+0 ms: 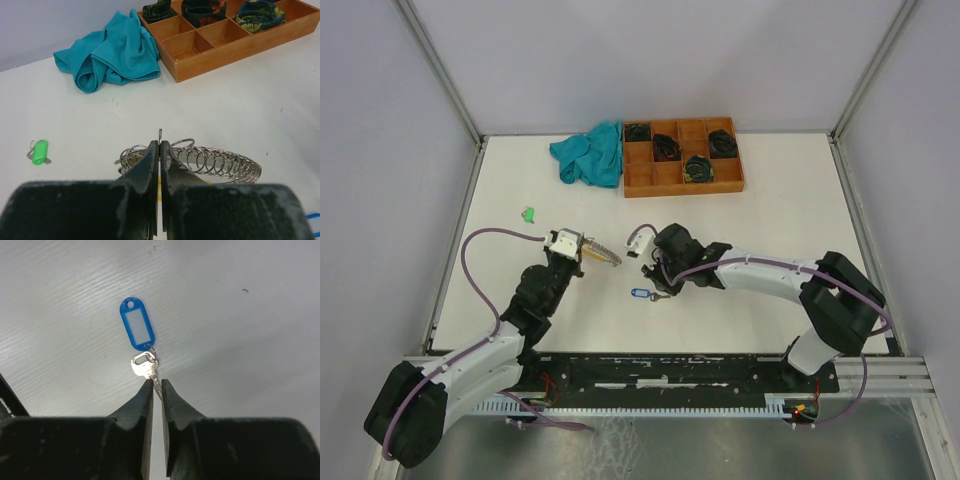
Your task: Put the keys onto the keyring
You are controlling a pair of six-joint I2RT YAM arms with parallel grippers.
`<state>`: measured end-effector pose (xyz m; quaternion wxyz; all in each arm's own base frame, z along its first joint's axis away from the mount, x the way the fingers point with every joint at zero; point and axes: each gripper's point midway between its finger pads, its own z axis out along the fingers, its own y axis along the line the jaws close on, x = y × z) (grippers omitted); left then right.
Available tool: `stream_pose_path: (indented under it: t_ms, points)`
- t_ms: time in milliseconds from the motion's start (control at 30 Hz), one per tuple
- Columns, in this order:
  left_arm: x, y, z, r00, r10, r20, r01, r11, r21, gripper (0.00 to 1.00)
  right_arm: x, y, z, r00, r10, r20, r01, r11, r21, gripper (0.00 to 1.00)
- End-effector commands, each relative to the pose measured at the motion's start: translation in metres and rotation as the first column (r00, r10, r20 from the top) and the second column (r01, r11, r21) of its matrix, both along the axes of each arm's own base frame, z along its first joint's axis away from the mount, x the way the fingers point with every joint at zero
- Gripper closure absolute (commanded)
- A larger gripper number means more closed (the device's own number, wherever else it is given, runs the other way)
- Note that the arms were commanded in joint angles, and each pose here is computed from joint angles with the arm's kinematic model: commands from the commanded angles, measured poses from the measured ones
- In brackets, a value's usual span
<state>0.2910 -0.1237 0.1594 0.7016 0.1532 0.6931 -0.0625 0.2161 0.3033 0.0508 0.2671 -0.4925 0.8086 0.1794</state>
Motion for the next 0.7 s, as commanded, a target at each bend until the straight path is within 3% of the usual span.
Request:
stream_pose_path:
  t_ms: [0, 300, 667]
  points:
    - [0.004, -0.006, 0.028, 0.998, -0.011, 0.063, 0.017, 0.996, -0.089, 0.97, 0.004, 0.022, 0.014, 0.999, 0.03, -0.02, -0.029, 0.997, 0.072, 0.79]
    - [0.005, -0.011, 0.026, 0.998, -0.029, 0.048, 0.033, 0.996, -0.081, 0.97, 0.008, 0.04, -0.003, 0.995, 0.054, -0.084, -0.049, 0.997, 0.057, 0.75]
    - [0.006, -0.013, 0.026, 0.998, -0.038, 0.046, 0.042, 0.996, -0.079, 0.97, 0.002, 0.04, -0.017, 0.988, 0.069, -0.137, -0.065, 0.997, 0.032, 0.83]
